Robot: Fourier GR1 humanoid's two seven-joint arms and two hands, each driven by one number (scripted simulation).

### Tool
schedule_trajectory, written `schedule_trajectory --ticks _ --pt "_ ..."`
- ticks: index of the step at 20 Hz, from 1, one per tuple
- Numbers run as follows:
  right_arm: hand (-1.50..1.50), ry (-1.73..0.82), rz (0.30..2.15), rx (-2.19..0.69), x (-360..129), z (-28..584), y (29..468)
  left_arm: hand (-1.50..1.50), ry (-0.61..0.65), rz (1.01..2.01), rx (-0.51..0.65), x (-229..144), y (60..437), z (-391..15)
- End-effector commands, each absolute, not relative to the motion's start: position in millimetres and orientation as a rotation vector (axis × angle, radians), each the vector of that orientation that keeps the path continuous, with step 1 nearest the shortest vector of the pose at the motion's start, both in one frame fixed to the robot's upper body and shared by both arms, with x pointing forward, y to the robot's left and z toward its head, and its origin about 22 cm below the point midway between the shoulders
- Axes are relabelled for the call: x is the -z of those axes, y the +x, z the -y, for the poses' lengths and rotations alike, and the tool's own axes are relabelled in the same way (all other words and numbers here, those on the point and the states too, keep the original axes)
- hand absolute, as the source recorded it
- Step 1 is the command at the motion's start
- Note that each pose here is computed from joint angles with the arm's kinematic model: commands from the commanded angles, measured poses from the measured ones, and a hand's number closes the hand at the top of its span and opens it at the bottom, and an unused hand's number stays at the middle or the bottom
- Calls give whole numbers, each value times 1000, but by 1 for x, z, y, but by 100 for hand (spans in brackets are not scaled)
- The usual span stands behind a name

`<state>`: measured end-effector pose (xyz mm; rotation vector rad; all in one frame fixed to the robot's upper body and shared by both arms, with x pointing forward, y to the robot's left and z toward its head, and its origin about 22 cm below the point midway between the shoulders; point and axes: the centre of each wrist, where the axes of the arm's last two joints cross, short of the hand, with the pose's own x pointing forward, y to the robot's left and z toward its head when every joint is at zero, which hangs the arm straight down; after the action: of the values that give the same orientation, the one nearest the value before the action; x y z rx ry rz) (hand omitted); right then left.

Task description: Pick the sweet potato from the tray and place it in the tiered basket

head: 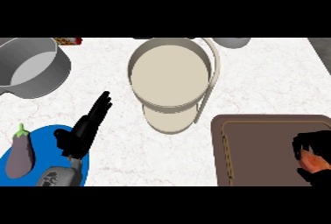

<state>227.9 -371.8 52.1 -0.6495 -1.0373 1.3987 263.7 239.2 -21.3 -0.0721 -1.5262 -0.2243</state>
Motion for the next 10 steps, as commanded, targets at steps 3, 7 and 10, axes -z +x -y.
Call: schedule_trajectory --ticks 3,7,10 --pt "150 -822 884 -1139 -40 346 200 0 -44 1524 199 23 261 -244" --pt "150 -993 620 -771 -11 362 156 0 36 1493 136 28 253 -265" --pt "150 -1099 597 -628 -21 337 133 0 56 1490 136 28 247 -270"
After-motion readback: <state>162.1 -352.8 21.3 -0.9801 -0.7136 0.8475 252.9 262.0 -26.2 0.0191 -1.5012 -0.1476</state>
